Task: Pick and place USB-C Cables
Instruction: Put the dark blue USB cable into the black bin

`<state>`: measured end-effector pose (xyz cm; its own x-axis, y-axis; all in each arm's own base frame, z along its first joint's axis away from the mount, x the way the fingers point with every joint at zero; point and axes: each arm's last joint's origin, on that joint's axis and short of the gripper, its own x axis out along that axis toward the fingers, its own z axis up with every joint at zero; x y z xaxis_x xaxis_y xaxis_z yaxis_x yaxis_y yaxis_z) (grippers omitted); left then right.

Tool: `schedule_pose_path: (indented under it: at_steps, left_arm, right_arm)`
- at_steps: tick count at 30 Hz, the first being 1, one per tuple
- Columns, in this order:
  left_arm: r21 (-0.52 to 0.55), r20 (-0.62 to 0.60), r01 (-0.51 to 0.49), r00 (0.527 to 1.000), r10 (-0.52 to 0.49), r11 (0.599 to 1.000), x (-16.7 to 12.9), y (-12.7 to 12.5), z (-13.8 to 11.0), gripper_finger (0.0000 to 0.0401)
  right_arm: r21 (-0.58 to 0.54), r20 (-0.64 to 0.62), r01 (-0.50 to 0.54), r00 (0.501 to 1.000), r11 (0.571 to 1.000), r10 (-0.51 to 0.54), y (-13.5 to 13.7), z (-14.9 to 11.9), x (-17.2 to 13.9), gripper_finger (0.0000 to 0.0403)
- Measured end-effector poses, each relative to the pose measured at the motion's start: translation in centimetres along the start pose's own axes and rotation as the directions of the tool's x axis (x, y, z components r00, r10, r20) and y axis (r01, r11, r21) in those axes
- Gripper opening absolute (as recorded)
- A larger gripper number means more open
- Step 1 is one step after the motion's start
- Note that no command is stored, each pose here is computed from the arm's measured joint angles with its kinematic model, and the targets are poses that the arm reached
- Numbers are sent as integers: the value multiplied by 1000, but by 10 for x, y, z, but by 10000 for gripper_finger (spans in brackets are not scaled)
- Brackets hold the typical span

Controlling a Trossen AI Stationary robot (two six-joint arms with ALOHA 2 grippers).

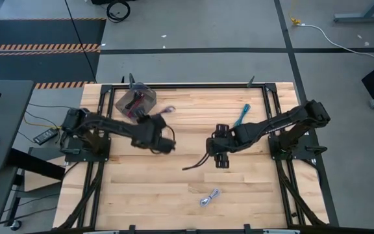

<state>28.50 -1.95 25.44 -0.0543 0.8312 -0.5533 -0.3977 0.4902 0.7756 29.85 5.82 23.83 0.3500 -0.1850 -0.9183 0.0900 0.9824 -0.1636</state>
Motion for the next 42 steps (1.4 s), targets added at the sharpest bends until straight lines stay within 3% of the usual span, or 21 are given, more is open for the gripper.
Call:
schedule_pose_path:
  at_steps: [4, 8, 14, 17, 22, 24, 30, 37, 42]
  left_arm:
    - [-86, -134, 19, 991, -30, 996, 22, 21, 4, 14]
    - [-174, -267, 81, 955, -126, 981, 46, 45, 7, 14]
    - [-334, -336, 135, 908, -252, 933, 75, 86, 5, 15]
    - [-423, -321, 177, 888, -329, 889, 87, 106, 4, 16]
    - [-606, -250, 261, 834, -492, 751, 108, 132, 3, 15]
    - [-644, -248, 259, 820, -517, 720, 116, 138, 1, 16]
    - [-653, -286, 228, 808, -515, 722, 135, 145, -4, 16]
    - [-707, -305, 253, 733, -608, 660, 160, 131, -21, 16]
    - [-689, -369, 242, 694, -618, 683, 169, 114, -36, 16]
  right_arm:
    - [-17, -27, -24, 999, 1000, 23, 6, -14, 17, 300]
    - [-42, -81, -15, 997, 999, 12, 8, -31, 30, 292]
    - [-54, -117, -11, 993, 998, 4, 11, -51, 47, 289]
    - [-69, -147, -6, 989, 998, -4, 12, -60, 53, 289]
    - [-77, -174, 2, 985, 997, -16, 11, -69, 58, 289]
    - [-77, -166, 7, 986, 997, -20, 11, -69, 59, 289]
    - [-78, -150, 6, 989, 997, -18, 11, -67, 59, 286]
    - [-82, -143, 20, 989, 996, -32, 11, -67, 59, 282]
    - [-83, -138, 30, 990, 996, -41, 11, -67, 59, 279]
